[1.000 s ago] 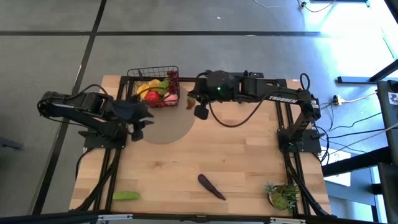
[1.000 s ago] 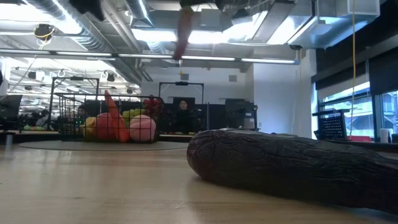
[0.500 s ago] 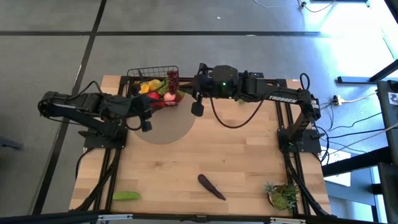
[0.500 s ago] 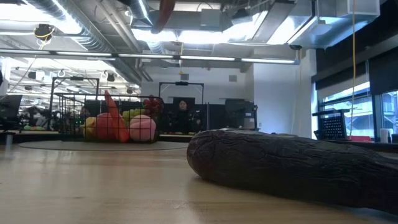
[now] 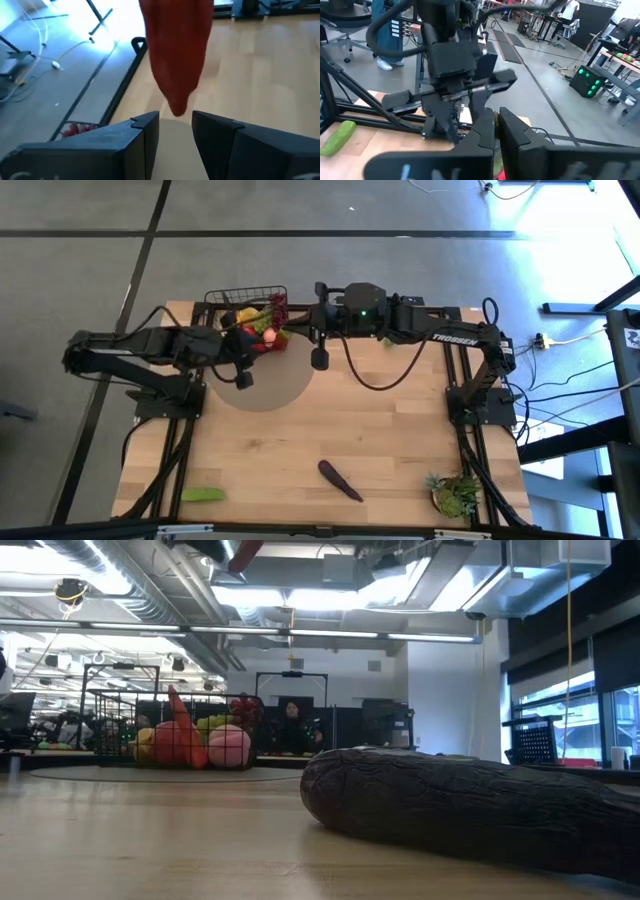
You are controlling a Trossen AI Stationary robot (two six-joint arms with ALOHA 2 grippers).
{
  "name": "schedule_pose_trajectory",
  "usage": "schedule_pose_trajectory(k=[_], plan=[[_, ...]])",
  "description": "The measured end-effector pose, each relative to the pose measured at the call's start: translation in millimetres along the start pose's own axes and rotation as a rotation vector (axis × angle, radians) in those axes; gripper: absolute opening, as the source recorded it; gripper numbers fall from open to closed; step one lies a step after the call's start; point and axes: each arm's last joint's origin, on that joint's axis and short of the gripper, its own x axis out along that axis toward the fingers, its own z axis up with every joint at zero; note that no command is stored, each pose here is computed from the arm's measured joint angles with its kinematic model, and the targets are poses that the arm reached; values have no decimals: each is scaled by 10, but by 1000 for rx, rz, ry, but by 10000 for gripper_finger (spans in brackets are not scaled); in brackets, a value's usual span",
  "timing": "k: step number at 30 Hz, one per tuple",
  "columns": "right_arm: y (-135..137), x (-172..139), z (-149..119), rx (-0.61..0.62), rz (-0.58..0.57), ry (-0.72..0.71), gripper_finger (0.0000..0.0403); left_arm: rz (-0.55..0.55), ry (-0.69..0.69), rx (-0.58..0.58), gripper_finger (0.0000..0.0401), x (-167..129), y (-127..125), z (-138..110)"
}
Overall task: Build produce basket
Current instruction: Put the red chilli pepper into the black wire basket
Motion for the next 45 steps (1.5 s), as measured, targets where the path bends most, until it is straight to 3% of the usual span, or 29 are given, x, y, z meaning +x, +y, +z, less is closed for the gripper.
schedule_pose_trajectory(k=[26,45], plan=[[-1,0,1,-11,-1,-1,0,-142,-35,-128,108,118,138,50],[-1,1,2,-10,-2,-3,0,-136,5,-58,107,428,28,65]])
